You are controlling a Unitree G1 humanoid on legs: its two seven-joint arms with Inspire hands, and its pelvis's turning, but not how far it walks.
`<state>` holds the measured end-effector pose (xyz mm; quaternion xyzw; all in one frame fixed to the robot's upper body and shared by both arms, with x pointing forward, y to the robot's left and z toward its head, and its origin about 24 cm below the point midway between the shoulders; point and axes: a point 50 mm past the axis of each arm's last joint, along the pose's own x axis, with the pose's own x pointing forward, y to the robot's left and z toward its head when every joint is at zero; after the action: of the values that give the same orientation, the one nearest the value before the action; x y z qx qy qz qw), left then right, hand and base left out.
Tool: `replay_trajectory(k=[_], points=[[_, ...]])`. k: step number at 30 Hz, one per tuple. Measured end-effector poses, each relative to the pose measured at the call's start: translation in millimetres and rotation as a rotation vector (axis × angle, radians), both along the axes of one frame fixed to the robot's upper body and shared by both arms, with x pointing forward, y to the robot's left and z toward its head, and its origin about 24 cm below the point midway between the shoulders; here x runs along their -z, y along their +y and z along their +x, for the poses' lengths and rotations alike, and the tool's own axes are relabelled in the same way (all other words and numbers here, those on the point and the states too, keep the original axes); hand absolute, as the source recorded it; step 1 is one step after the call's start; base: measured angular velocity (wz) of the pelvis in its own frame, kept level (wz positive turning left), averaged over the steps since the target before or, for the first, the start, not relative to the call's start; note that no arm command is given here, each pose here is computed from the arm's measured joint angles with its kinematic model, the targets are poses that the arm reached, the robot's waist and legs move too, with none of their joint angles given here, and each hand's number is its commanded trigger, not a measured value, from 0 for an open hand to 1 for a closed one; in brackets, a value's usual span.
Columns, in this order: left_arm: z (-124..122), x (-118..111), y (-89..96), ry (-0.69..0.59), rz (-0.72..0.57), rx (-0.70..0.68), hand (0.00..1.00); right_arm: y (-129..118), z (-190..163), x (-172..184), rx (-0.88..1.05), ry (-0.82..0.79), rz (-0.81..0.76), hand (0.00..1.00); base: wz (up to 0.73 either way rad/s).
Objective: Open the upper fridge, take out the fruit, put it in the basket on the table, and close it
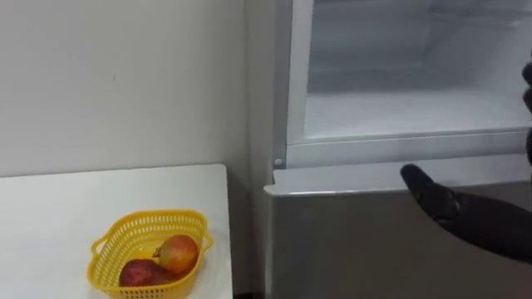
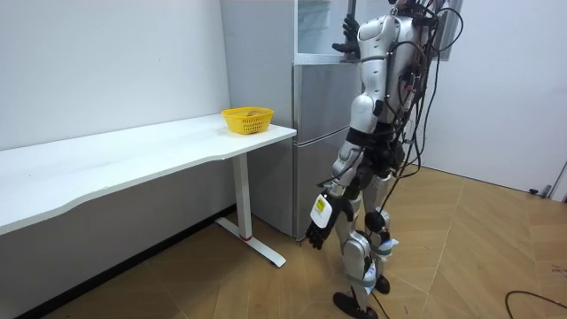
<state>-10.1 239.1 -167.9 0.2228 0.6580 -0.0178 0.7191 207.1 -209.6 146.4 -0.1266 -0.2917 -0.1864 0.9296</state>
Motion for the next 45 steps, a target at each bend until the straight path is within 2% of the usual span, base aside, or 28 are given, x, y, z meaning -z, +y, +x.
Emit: replay_trajectory(k=[4, 9, 21, 28, 33, 38, 45], points=[[1.2, 0.5, -2.6, -0.009, 0.006, -0.002, 0.00, -9.7, -7.1, 31.3, 0.073, 0.130, 0.080, 0.00, -0.03], [0.5, 0.5, -2.8, -0.012, 0.017, -0.006, 0.00, -34.8, -20.3, 71.6, 0.166, 0.319, 0.223, 0.00, -0.12], [-1.9, -2.3, -0.9, -0.043, 0.021, -0.043, 0.00, -85.2, -45.1, 112.7, 0.460, 0.395, 0.577, 0.00, -0.02], [-5.8, -2.9, 0.9, -0.026, 0.030, -0.057, 0.00, -102.6, -58.4, 123.1, 0.593, 0.346, 0.871, 0.00, 0.02], [-13.3, -5.5, 7.1, -0.033, 0.047, -0.132, 0.00, -122.0, -70.9, 121.0, 0.683, 0.248, 1.066, 0.00, 0.06], [-11.7, -7.1, 9.4, -0.053, 0.054, -0.145, 0.00, -138.1, -84.2, 119.8, 0.735, 0.142, 1.262, 0.00, 0.00], [-6.0, -10.6, 17.2, -0.096, 0.076, -0.178, 0.00, -154.8, -94.7, 109.7, 0.790, 0.018, 1.320, 0.00, 0.00]])
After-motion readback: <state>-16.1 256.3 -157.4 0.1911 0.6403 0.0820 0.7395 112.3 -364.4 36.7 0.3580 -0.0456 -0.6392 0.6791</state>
